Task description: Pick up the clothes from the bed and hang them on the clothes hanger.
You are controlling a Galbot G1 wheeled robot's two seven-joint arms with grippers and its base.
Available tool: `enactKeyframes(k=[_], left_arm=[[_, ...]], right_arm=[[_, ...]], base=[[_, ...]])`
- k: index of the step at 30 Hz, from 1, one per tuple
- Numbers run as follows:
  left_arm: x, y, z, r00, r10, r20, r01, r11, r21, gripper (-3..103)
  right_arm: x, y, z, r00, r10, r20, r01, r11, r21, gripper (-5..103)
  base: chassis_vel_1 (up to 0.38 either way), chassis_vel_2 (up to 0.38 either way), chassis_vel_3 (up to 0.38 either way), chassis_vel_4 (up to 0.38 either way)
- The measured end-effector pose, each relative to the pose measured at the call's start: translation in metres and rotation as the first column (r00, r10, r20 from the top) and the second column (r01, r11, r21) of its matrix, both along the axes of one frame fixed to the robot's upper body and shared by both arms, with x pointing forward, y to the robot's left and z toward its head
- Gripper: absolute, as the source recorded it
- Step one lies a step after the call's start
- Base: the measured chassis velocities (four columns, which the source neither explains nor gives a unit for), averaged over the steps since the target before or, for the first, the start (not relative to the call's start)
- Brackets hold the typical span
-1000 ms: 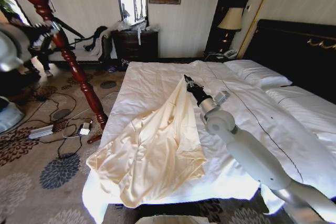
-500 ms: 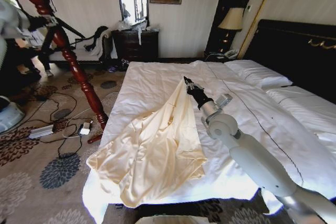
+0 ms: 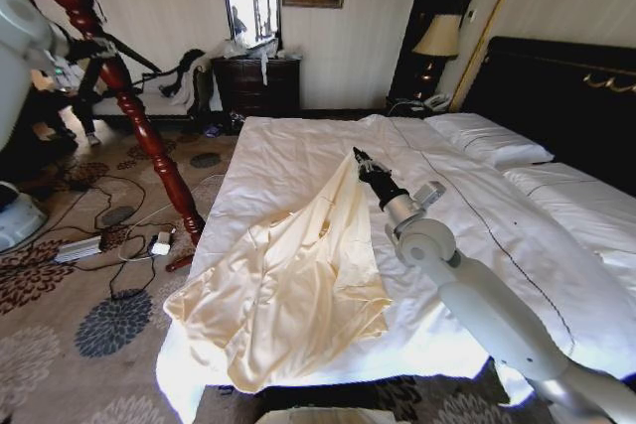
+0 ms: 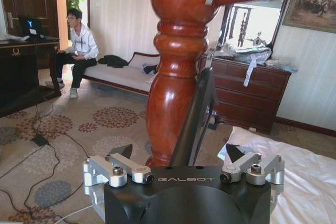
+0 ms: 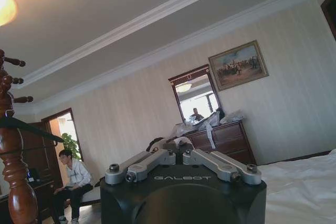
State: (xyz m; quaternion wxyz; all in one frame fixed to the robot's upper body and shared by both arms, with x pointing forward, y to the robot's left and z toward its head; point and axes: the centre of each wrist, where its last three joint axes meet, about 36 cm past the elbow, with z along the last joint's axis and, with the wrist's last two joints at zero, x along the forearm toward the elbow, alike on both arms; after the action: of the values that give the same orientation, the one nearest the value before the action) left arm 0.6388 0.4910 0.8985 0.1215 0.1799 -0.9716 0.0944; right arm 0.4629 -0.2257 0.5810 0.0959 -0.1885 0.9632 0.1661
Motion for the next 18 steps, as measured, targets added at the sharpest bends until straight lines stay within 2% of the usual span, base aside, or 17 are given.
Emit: enactKeyframes(k=[3,6,8,11,15,18], left_arm=[[0.0011,-0.0005,-0.0063,1.000,-0.005,-0.006,0.005,1.000,-0.004,90],[0.0015,-0.0012,-0.0085,1.000,-0.008,-0.008,0.008,1.000,-0.004,85],[0.0013,-0.0016,-0.0087,1.000,-0.009,-0.007,0.009,1.000,-0.005,73],[0.0000,-0.0021,-0.0081,1.000,-0.013,-0.004,0.013,1.000,-0.004,68],[-0.0023,-0.0033,-0.0085,1.000,-0.019,-0.003,0.019,1.000,0.002,45],[-0.0027,-0.0035,-0.0091,1.000,-0.020,-0.004,0.020,1.000,0.003,40]], right_arm=[[-0.0005,-0.0003,-0.0017,1.000,-0.002,-0.001,0.002,1.000,-0.002,1],[-0.0007,-0.0003,-0.0023,1.000,-0.003,-0.001,0.003,1.000,-0.003,1],[-0.0008,-0.0007,-0.0028,1.000,-0.005,-0.001,0.005,1.000,-0.002,1],[-0.0013,-0.0013,-0.0041,1.000,-0.008,-0.002,0.008,1.000,-0.004,1],[-0.0031,-0.0019,-0.0071,1.000,-0.014,-0.002,0.014,1.000,-0.008,1],[-0.0038,-0.0027,-0.0068,1.000,-0.016,0.000,0.016,1.000,-0.008,1]], base=[[0.000,0.000,0.000,0.000],[0.000,0.000,0.000,0.000],[0.000,0.000,0.000,0.000],[0.000,0.000,0.000,0.000],[0.000,0.000,0.000,0.000],[0.000,0.000,0.000,0.000]])
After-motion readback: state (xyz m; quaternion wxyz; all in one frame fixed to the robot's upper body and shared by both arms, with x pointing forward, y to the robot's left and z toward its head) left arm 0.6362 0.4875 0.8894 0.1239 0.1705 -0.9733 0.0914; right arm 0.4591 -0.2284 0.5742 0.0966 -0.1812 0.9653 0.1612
